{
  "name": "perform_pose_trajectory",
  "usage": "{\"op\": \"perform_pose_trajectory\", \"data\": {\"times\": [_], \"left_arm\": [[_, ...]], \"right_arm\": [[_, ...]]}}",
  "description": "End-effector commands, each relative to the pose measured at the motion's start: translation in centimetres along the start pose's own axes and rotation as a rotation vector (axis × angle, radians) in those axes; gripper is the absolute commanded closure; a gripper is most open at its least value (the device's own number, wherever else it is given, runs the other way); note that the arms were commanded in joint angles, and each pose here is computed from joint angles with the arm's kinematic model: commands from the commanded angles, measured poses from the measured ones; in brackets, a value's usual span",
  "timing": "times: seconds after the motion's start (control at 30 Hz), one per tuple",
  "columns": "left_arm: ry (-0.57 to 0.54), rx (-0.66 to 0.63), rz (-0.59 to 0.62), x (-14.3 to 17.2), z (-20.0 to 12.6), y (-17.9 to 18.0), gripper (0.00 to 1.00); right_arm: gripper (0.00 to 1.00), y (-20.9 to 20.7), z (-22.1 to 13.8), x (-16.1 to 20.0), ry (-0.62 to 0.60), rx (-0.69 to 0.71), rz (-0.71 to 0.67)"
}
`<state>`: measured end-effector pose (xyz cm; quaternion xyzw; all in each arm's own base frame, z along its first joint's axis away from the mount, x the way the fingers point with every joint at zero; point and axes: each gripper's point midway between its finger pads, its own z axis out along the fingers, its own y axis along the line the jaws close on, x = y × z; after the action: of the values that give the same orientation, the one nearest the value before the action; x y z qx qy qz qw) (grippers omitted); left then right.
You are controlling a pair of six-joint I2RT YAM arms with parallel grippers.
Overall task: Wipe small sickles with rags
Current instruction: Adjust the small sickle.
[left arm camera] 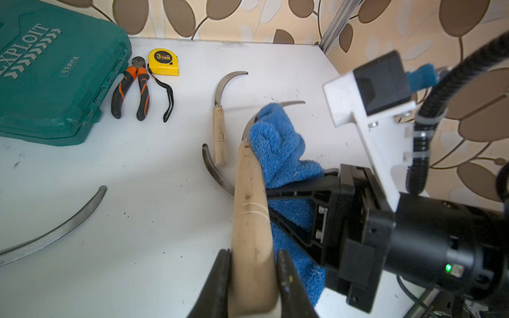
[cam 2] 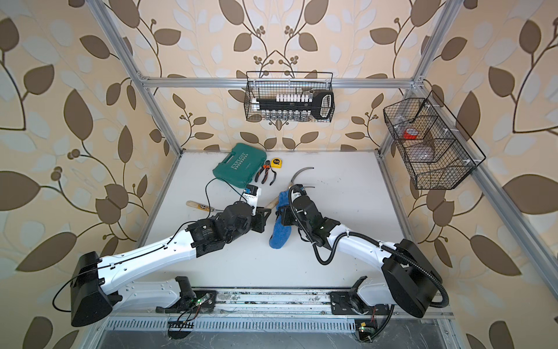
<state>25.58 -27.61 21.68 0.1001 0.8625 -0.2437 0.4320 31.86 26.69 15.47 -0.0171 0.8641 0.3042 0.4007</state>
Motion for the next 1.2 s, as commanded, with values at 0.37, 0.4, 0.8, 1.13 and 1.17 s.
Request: {"op": "perform_pose_trajectory", "data": {"times": [0.37, 0.4, 0.8, 1.13, 1.17], "left_arm": [[0.095, 0.265, -0.048, 3.5, -0.7, -3.7, 1.0], [0.1, 0.275, -0.054, 3.7, -0.7, -3.8, 1.0], [0.158, 0.352, -0.077, 5.0, -0.1, -5.1, 1.0], [0.146, 0.332, -0.082, 5.1, 0.2, -4.7, 1.0], [0.144, 0.327, -0.079, 5.1, 0.3, -4.6, 1.0]], "right_arm": [[1.0, 4.5, 0.8, -3.2, -0.042, -0.132, -0.093], [1.0, 4.7, 0.7, -3.3, -0.049, -0.137, -0.099], [1.0, 6.3, 0.8, -4.1, -0.075, -0.178, -0.165], [1.0, 6.7, 1.2, -4.0, -0.069, -0.184, -0.191], [1.0, 6.8, 1.2, -4.0, -0.07, -0.186, -0.194]]}}
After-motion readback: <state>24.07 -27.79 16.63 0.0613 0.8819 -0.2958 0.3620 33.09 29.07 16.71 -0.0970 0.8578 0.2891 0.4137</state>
